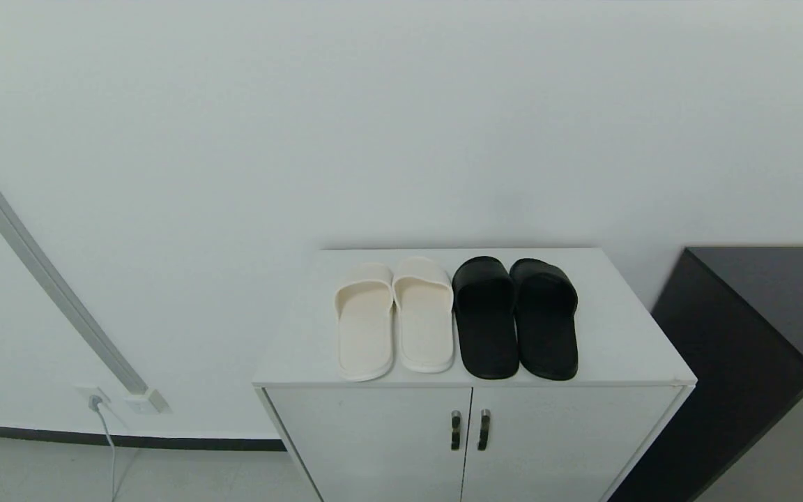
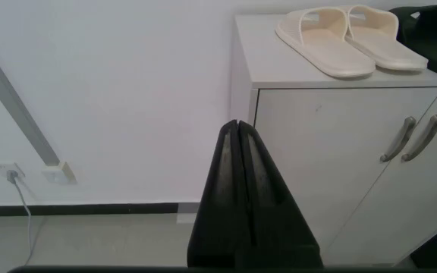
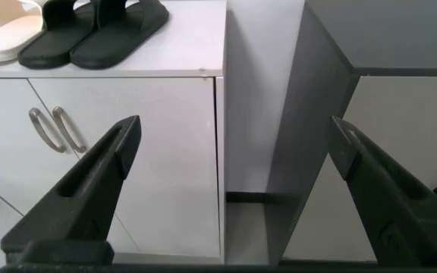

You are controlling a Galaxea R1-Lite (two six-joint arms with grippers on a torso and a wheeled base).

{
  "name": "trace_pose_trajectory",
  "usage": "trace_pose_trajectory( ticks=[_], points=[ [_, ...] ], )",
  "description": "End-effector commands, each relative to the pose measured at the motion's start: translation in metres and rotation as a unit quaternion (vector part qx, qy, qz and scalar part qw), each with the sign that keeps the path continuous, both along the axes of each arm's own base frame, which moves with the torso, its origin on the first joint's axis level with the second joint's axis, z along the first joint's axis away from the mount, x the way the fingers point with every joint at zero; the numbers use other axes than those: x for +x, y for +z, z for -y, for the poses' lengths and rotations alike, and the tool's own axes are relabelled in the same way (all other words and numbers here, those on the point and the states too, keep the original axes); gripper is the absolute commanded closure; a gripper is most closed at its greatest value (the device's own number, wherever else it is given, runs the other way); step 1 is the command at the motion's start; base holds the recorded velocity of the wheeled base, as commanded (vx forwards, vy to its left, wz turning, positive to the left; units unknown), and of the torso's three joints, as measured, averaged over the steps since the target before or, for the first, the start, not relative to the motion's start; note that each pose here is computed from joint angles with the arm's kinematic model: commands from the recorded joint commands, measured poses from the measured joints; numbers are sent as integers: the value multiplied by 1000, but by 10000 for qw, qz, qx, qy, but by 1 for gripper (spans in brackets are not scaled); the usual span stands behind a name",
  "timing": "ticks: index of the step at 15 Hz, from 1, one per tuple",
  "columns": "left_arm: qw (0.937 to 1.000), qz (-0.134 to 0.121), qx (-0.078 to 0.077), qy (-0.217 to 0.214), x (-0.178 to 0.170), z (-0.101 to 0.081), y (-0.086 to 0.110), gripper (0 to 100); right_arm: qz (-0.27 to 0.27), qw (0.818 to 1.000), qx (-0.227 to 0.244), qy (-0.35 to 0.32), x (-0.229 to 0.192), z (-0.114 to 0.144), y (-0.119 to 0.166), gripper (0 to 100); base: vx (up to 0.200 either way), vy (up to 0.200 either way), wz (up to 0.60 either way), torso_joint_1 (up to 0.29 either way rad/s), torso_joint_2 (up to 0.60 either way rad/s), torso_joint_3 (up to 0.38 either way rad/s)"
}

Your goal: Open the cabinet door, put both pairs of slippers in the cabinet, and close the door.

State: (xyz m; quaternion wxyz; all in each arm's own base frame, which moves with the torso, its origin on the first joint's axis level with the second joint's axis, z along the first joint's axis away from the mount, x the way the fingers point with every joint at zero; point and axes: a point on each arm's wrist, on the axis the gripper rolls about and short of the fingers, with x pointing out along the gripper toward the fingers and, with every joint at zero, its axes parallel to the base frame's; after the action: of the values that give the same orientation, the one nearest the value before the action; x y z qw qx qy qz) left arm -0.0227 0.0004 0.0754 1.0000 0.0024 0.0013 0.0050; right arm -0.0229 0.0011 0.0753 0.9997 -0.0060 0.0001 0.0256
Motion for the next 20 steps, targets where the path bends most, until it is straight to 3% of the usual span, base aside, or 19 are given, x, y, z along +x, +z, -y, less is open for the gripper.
trace_pose_trajectory(
  ticks=[1, 7, 9, 10, 11, 13, 19, 20],
  points=[
    [10000, -10, 0, 4, 0, 0, 0, 100, -6, 10000, 6, -34, 0, 0, 0, 0, 0, 0, 0, 0, 0, 0],
    [10000, -3, 7, 11, 0, 0, 0, 100, 53, 9997, -131, -180, 0, 1, 1, 0, 0, 0, 0, 0, 0, 0],
    [10000, -3, 0, 19, 0, 0, 0, 100, 840, 9949, 499, -239, -10, 2, 48, 0, 0, 0, 0, 0, 0, 0],
    [10000, -3, 7, 11, 0, 0, 0, 100, 736, 9959, 508, -143, -10, 2, 55, 0, 0, 0, 0, 0, 0, 0],
    [10000, -3, 0, 11, 0, 0, 0, 100, -138, 9991, 327, 238, 0, 0, 49, 0, 0, 0, 0, 0, 0, 0],
    [10000, -3, 0, 11, 0, 0, 0, 100, -742, 9944, 295, 688, 18, -2, 54, 0, 0, 0, 0, 0, 0, 0],
    [10000, -10, 15, 4, 0, 0, 0, 100, -1430, 9758, 187, 1641, 97, -16, 94, 0, 0, 0, 0, 0, 0, 0],
    [10000, -3, 15, 4, 0, 0, 0, 100, -1414, 9743, 85, 1754, 111, -28, 105, 0, 0, 0, 0, 0, 0, 0]
  ],
)
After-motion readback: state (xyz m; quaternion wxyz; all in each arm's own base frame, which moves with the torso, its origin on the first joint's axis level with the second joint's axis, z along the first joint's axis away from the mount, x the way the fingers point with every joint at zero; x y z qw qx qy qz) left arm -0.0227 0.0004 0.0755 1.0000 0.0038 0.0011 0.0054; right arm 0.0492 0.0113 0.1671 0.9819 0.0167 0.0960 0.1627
